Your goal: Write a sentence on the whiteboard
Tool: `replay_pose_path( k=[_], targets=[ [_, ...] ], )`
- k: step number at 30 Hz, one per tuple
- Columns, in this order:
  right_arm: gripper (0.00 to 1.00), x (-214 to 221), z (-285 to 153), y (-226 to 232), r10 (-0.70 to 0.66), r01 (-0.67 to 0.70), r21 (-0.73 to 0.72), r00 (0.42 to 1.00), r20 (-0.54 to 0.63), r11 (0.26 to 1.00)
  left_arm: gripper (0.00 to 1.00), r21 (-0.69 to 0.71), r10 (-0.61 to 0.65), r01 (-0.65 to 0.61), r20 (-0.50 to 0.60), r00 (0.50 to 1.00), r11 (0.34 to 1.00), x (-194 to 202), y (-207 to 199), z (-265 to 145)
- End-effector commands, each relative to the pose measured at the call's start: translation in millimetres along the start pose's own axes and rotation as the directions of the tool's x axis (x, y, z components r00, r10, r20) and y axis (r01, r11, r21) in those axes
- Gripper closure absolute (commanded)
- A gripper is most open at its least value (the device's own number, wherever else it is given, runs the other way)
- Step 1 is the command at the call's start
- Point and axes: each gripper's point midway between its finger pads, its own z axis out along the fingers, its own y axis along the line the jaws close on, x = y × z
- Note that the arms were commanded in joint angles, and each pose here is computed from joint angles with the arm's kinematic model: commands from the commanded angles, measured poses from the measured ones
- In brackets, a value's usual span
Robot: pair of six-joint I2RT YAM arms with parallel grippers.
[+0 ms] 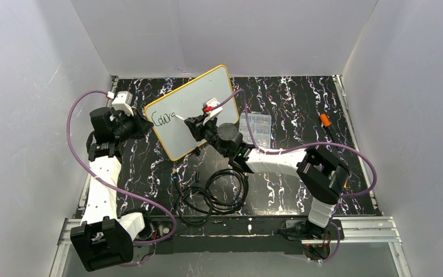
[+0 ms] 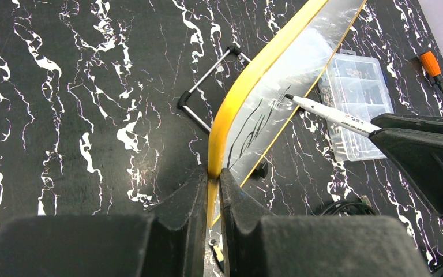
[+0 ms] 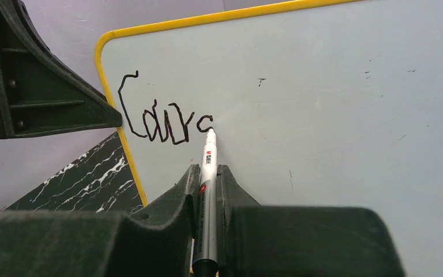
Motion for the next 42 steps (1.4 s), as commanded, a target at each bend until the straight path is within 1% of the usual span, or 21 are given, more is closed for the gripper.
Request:
replay_pose_path(
  k=[1,27,34,42],
  targets=[
    [0.99,-46,1,-4,-0.004,0.0,0.033,0.993,0.12,0.999,1.0,0.021,0.014,-0.015,0.007,1.0,1.0,-1,-7,-5],
    [0.99,-60,5,4,0.01,-0.01,0.002,0.987,0.163,1.0,1.0,0.024,0.013,-0.013,0.007,1.0,1.0,-1,-7,-5],
    [0.99,-46,4,-2,0.005,-0.008,0.023,0.991,0.133,1.0,1.0,0.022,0.013,-0.013,0.007,1.0,1.0,-1,-7,-5],
    [0.99,-6,-6,-10,0.0,-0.002,0.044,0.999,0.033,0.999,1.0,0.024,0.013,-0.013,0.008,1.0,1.0,-1,-8,-5]
  ],
)
